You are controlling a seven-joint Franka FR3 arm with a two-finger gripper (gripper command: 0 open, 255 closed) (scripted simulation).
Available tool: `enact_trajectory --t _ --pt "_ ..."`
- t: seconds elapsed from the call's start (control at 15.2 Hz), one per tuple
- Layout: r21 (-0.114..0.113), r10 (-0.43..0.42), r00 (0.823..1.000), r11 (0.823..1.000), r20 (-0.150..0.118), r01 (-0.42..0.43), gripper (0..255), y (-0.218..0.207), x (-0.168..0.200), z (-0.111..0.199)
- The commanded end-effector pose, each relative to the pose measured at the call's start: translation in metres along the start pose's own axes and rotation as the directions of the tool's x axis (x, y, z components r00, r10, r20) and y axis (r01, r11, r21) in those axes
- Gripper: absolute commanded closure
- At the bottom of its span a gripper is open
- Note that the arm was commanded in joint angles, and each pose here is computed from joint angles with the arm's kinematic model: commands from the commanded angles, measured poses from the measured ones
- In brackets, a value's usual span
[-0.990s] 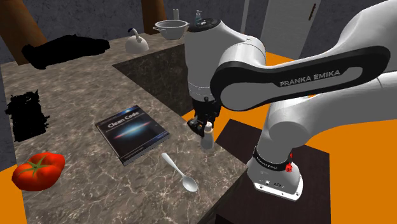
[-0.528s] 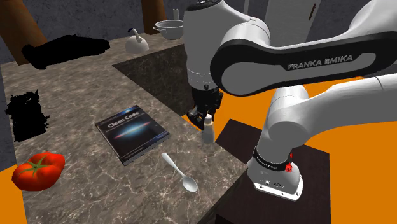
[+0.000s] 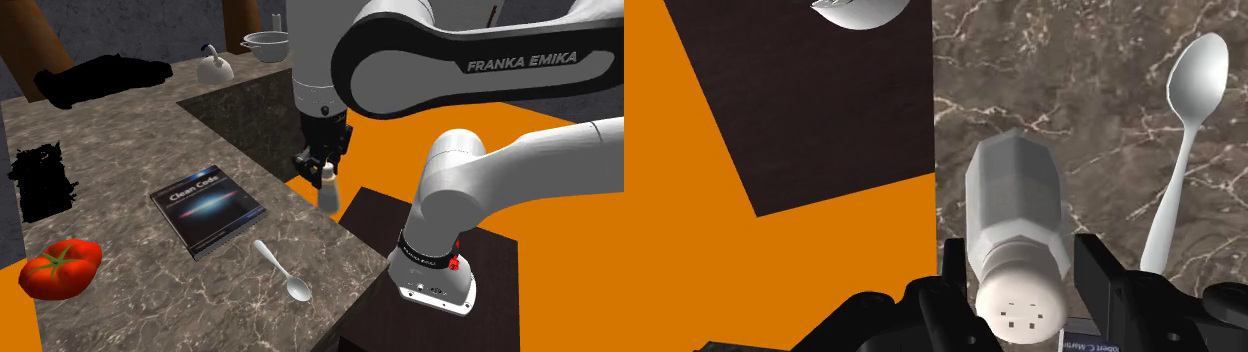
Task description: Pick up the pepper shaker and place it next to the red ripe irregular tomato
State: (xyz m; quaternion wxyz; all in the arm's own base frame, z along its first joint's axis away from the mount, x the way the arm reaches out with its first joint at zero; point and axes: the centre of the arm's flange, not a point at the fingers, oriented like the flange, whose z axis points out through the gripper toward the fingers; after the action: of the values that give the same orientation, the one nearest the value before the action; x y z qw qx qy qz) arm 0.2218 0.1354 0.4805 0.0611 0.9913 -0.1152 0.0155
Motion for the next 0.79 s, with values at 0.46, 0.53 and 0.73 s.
enact_trajectory --t 0.46,0.53,0.73 --pt "0.0 0.0 1.0 1.0 0.0 0.0 255 0.006 0.002 -0.048" --pt "0.0 0.0 1.0 1.0 0.0 0.0 255 0.007 0.002 -0.053" --pt "0.0 0.0 1.0 1.0 0.0 0.0 255 -0.016 0.016 -0.056"
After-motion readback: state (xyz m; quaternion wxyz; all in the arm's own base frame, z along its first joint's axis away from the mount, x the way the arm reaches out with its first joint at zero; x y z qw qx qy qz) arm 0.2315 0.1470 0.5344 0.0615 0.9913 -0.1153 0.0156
